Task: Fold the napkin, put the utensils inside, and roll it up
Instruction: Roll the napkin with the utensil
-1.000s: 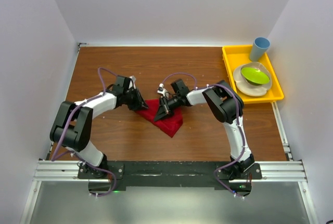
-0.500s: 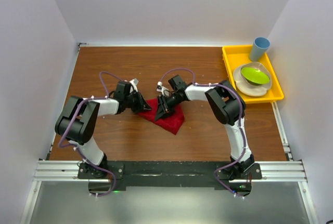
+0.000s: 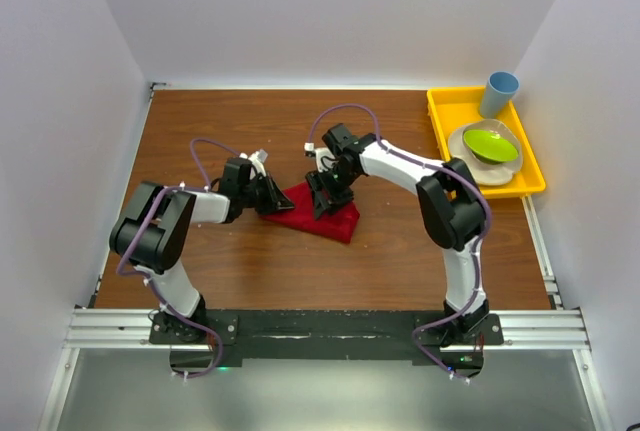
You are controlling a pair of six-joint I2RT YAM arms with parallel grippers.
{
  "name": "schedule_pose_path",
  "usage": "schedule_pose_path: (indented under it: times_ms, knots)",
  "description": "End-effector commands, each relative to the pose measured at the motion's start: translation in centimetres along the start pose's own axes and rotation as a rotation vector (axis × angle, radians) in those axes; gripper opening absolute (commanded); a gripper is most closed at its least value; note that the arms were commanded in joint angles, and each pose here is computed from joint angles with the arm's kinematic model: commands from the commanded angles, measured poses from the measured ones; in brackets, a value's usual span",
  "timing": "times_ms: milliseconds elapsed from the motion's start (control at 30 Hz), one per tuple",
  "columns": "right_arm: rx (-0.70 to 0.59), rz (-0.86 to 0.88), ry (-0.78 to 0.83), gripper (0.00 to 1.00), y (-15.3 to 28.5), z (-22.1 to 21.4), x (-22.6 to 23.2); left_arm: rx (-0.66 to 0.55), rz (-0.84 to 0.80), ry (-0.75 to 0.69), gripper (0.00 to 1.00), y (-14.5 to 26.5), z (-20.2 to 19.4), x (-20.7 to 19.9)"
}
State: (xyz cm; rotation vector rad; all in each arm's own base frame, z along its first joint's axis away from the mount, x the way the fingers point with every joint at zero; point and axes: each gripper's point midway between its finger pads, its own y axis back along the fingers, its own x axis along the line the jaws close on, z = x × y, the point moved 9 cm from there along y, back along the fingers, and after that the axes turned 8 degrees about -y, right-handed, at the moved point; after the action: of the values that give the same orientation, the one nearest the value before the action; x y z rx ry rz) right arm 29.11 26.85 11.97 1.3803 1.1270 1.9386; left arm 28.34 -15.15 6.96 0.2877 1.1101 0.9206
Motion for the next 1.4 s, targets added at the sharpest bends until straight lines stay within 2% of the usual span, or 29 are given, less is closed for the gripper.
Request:
schedule_pose_path:
  times_ms: [0, 167, 500, 633, 733, 833, 867, 967, 1000, 1033, 1100, 1200, 1233, 1300, 1333, 1367]
  knots:
    - [-0.070, -0.139, 0.163, 0.57, 4.8, -1.3, 1.3, 0.149, 0.237, 0.031, 0.00, -0.1, -4.4, 4.3]
    - [-0.111, -0.212, 0.280, 0.60, 5.6, -3.2, 1.0, 0.152, 0.239, 0.031, 0.00, -0.1, -4.3, 4.2]
    - [-0.112, -0.206, 0.295, 0.62, 2.3, -3.4, 0.6, 0.159, 0.234, 0.048, 0.00, -0.2, -3.8, 3.8]
    - [-0.123, -0.252, 0.298, 0.60, 1.5, -3.5, 0.0, 0.155, 0.236, 0.047, 0.00, -0.1, -3.5, 3.6]
    - [-0.128, -0.273, 0.302, 0.55, 1.6, -4.2, -0.3, 0.160, 0.240, 0.046, 0.00, -0.1, -3.2, 3.4]
    - [-0.120, -0.276, 0.253, 0.40, 1.5, -5.4, -0.6, 0.162, 0.245, 0.052, 0.00, -0.1, -2.8, 3.2]
    - [-0.121, -0.273, 0.241, 0.30, 1.4, -5.7, -0.7, 0.163, 0.246, 0.052, 0.00, -0.1, -2.8, 3.2]
    - [-0.128, -0.252, 0.195, 0.21, 0.8, -6.8, -1.3, 0.155, 0.244, 0.041, 0.00, -0.1, -1.9, 2.7]
    - [-0.118, -0.258, 0.168, 0.09, 0.4, -7.2, -1.7, 0.152, 0.244, 0.033, 0.00, -0.1, -1.5, 2.6]
    - [-0.101, -0.256, 0.153, 0.03, -0.1, -7.3, -2.1, 0.171, 0.267, 0.032, 0.00, 0.2, -1.5, 2.5]
    - [-0.080, -0.261, 0.119, 0.00, -0.8, -7.7, -2.7, 0.134, 0.284, -0.015, 0.00, 0.4, 0.6, 1.6]
    - [-0.051, -0.205, 0.037, 0.00, -2.0, -8.5, -3.7, 0.085, 0.296, -0.046, 0.15, 1.7, 3.6, -0.6]
    - [-0.056, -0.190, 0.023, 0.00, -2.4, -8.4, -3.8, 0.082, 0.338, -0.038, 0.28, 2.7, 4.1, -1.1]
    - [-0.030, -0.151, -0.023, 0.00, -3.1, -8.7, -4.1, 0.039, 0.352, -0.025, 0.40, 3.8, 5.8, -2.6]
    - [-0.028, -0.130, -0.027, 0.00, -3.4, -8.6, -4.0, 0.032, 0.378, -0.016, 0.56, 4.7, 6.1, -3.1]
    - [-0.007, -0.112, -0.044, 0.00, -4.0, -8.8, -4.1, 0.012, 0.381, -0.007, 0.62, 5.3, 6.7, -3.8]
